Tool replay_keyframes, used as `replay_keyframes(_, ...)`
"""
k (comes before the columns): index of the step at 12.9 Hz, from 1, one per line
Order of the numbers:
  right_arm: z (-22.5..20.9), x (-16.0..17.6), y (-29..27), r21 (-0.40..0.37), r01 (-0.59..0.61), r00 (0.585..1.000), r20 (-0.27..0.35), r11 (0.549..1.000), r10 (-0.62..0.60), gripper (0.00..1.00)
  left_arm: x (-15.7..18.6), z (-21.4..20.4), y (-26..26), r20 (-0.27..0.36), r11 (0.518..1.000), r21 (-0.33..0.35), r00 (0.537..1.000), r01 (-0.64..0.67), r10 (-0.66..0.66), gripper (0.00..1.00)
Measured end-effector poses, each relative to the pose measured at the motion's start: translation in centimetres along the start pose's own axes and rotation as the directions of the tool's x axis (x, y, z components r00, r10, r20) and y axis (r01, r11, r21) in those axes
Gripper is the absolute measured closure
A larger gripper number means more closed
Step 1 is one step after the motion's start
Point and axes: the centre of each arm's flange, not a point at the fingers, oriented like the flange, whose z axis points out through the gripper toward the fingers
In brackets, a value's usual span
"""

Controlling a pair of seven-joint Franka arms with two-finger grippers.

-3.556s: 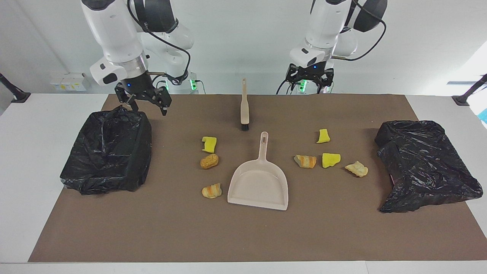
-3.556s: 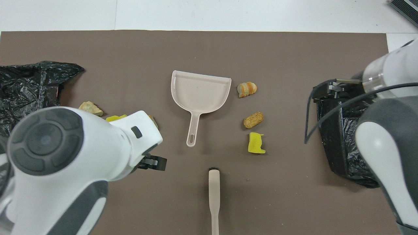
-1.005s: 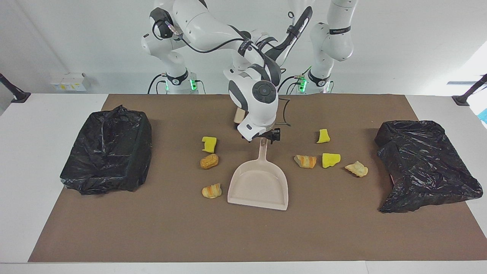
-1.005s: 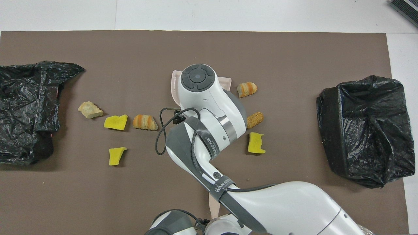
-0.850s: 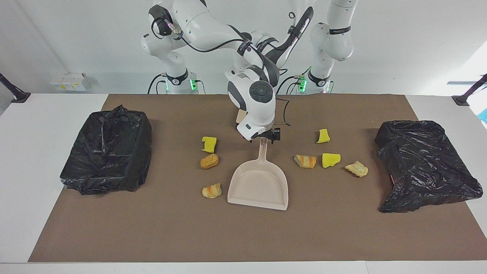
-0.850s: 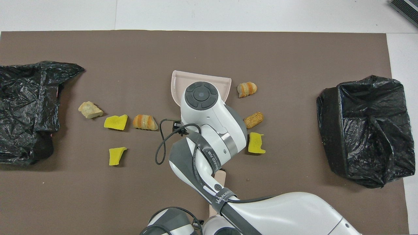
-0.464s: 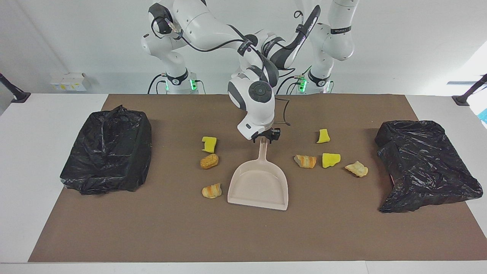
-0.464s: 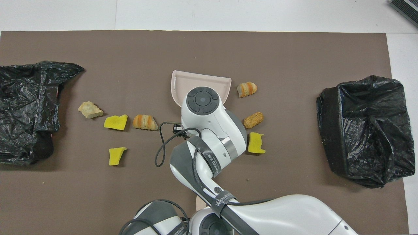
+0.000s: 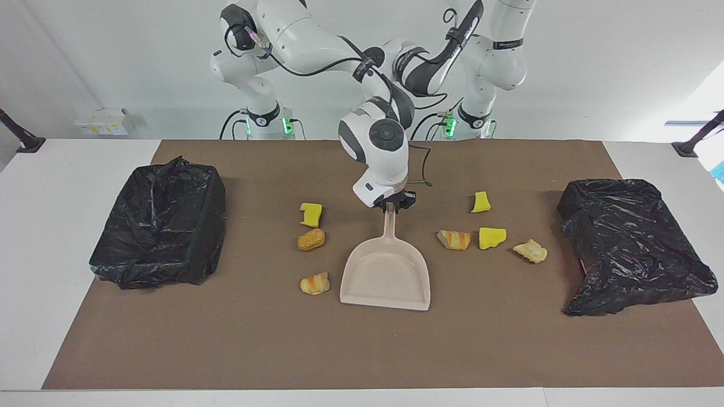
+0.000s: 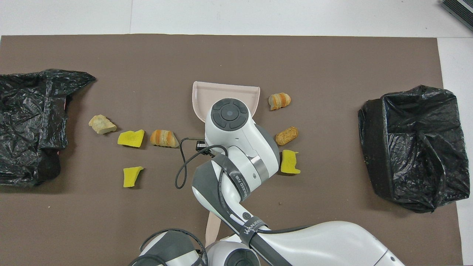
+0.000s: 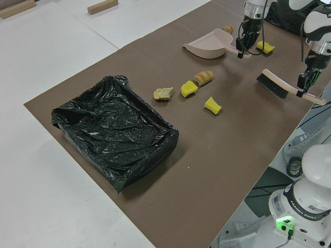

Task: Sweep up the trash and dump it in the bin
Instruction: 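Place the dustpan near the debris while the left gripper grasps the brush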

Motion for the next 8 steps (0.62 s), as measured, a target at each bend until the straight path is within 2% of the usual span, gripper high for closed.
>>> replay_keyframes(3,-2.0,0.1,0.3,0.013,0.108,0.994,-0.025,0.994,-0.108,0.67,-1.0,0.5,-1.0,-0.007,1.0,0.017,1.0,-0.009,0.009,0.74)
replay_keyframes(5,-4.3,0.5,1.6,0.012,0.217,0.976,-0.037,0.976,-0.216,0.67,-1.5,0.6,-1.7,-0.018,0.999,0.025,0.999,-0.029,0.029,0.74)
replay_keyframes(8,-7.4,2.6,5.8,-0.002,0.433,0.901,-0.027,0.902,-0.433,0.67,-0.8,0.4,-4.5,-0.015,0.998,0.008,0.998,-0.058,0.058,0.74)
